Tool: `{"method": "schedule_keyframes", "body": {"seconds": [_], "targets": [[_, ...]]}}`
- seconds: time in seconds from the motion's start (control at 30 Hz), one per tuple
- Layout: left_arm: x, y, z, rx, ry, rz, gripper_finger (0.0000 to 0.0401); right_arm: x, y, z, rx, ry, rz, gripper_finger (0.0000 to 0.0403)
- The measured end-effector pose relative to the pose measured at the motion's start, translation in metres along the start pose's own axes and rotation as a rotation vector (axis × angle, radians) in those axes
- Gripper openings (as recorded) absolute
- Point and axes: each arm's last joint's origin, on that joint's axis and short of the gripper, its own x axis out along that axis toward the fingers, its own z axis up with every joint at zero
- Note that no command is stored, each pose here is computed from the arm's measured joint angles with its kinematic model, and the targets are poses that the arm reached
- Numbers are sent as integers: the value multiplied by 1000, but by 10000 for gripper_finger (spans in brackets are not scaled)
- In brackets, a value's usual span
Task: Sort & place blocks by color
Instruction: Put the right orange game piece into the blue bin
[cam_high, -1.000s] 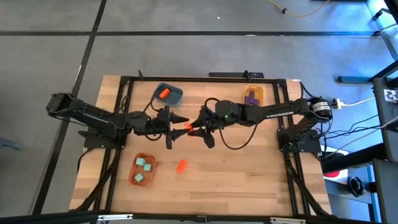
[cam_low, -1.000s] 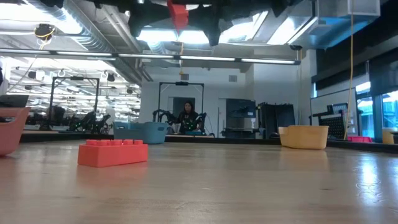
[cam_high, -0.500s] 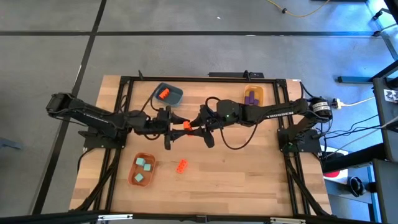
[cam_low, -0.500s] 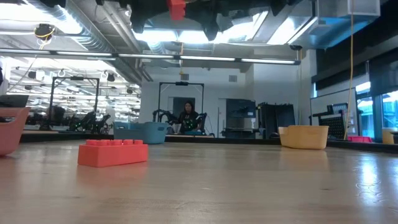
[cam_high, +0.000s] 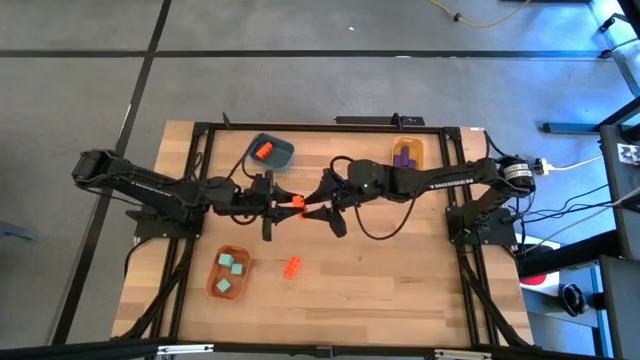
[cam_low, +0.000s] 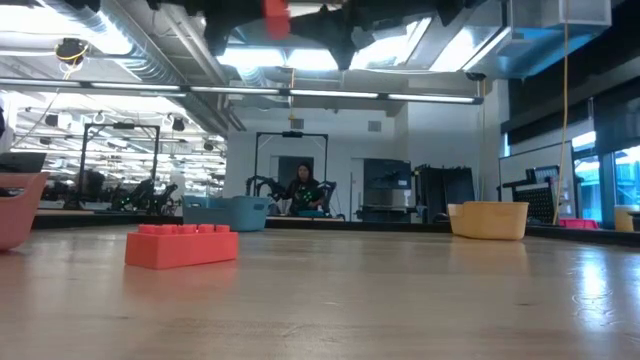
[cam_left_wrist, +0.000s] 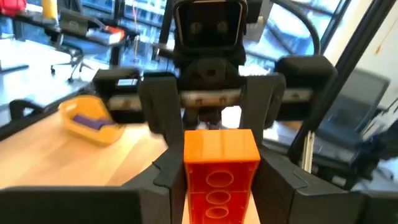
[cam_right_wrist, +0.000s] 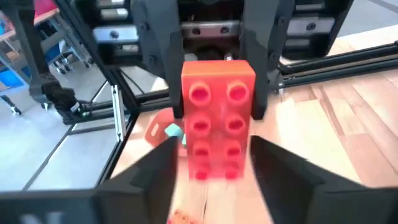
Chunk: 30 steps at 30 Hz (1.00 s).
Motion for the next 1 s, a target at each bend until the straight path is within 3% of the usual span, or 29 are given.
{"method": "schedule_keyframes", "body": {"seconds": [0.27, 0.5, 0.67, 0.9, 1.0], "targets": [[-41, 13, 20, 26, 84, 70, 126, -36, -2, -1, 8, 198, -141, 317], [-92, 21, 51, 58, -69, 144, 126, -65, 0, -5, 48, 309, -182, 334], [-113, 25, 53, 51, -150, 138, 126, -81, 1, -14, 127, 143, -157, 331], [-114, 31, 30, -11, -207, 116, 126, -109, 3, -38, 232, -361, -47, 331], [-112, 32, 25, -24, -195, 117, 126, -117, 4, -44, 237, -504, -8, 331]]}}
